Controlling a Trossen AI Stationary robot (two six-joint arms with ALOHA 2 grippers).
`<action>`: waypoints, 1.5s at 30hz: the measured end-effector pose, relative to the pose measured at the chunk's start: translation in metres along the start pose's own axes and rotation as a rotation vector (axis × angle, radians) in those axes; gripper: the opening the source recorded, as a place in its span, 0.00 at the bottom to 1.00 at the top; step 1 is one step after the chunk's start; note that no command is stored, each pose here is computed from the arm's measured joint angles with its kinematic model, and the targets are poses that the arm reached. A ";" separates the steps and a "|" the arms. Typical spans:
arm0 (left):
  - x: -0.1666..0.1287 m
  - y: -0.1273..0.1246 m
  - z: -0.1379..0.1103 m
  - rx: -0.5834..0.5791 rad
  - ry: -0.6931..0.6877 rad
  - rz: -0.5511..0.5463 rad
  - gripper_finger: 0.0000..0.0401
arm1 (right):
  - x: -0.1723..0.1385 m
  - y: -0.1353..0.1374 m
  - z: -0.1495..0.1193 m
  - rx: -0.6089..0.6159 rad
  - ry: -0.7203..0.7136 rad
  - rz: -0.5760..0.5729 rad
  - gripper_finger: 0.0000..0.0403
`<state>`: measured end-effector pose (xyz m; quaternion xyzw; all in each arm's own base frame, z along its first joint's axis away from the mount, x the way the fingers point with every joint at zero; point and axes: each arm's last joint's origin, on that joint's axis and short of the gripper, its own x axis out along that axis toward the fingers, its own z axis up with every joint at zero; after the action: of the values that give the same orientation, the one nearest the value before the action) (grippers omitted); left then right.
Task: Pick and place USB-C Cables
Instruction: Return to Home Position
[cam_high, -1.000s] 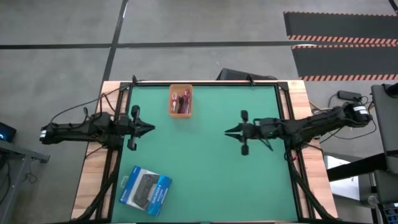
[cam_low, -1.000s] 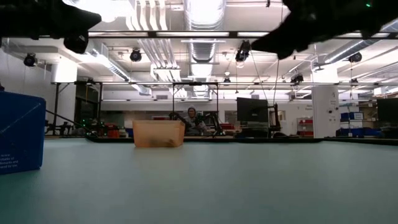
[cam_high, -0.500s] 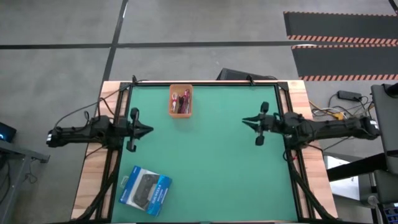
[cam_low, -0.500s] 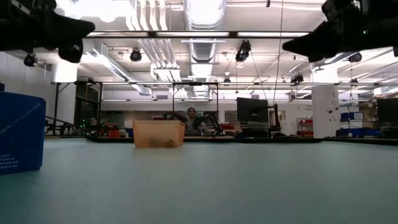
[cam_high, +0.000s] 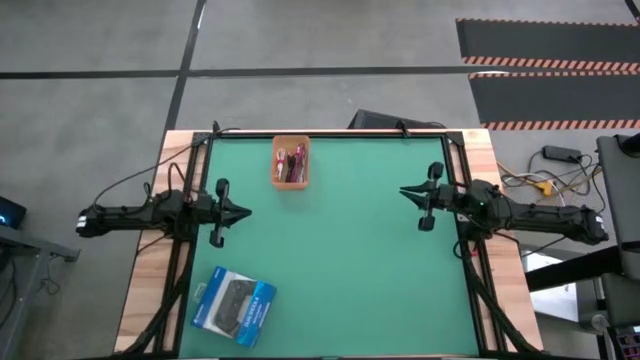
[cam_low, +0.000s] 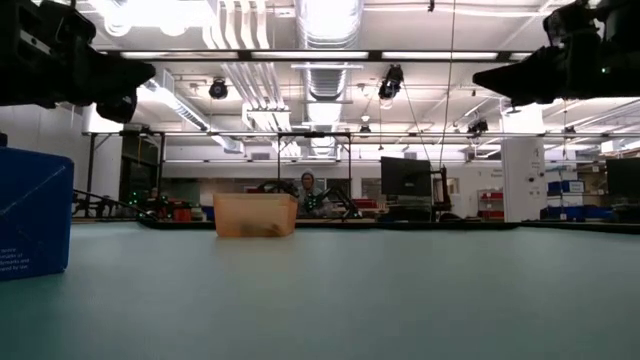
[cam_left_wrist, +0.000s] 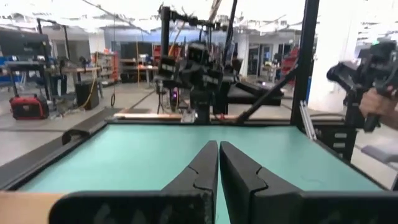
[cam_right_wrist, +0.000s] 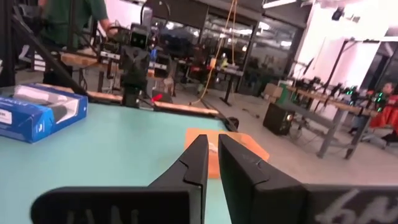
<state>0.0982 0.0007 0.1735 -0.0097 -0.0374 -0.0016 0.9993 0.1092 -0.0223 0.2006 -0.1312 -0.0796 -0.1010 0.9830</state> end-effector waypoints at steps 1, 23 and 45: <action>0.000 0.000 0.001 0.000 -0.009 0.000 0.00 | -0.002 0.001 -0.002 -0.005 -0.007 -0.002 0.06; 0.000 -0.002 0.001 0.039 -0.011 -0.060 0.00 | -0.019 0.004 -0.006 -0.065 -0.089 0.062 0.02; 0.002 -0.002 -0.003 0.156 0.020 -0.063 0.00 | -0.016 0.008 -0.010 0.179 -0.040 0.154 0.02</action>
<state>0.1003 -0.0010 0.1708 0.0694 -0.0278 -0.0302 0.9967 0.0966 -0.0150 0.1865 -0.0506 -0.0976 -0.0150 0.9938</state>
